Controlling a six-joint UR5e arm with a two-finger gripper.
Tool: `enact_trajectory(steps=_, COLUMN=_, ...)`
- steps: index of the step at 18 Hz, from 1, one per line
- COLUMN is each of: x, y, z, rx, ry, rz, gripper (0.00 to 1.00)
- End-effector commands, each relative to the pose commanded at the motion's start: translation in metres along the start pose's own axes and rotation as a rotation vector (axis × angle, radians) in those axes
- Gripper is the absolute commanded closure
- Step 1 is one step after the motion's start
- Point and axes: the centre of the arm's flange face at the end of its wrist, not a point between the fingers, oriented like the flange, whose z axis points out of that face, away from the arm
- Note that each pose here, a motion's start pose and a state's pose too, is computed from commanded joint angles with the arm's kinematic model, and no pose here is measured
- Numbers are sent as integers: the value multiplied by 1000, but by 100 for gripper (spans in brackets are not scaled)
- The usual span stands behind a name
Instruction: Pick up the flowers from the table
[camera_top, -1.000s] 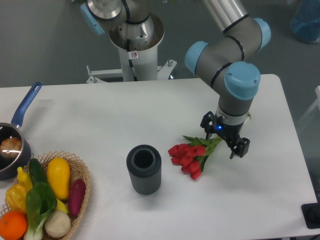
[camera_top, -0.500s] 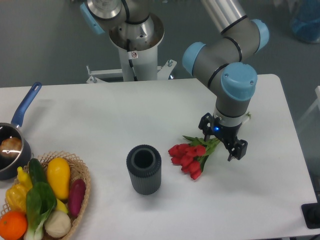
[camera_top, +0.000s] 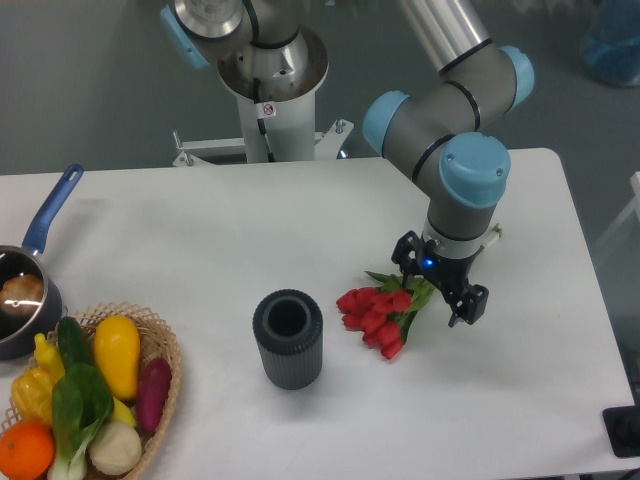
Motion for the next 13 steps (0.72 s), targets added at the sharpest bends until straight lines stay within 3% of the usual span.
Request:
enact_trajectory(steps=7, x=4, y=29, z=11, rx=-9, ry=32, rz=152, gripper=0)
enact_trajectory(steps=13, x=11, y=57, z=19, rx=-12, ry=62, rz=113, gripper=0)
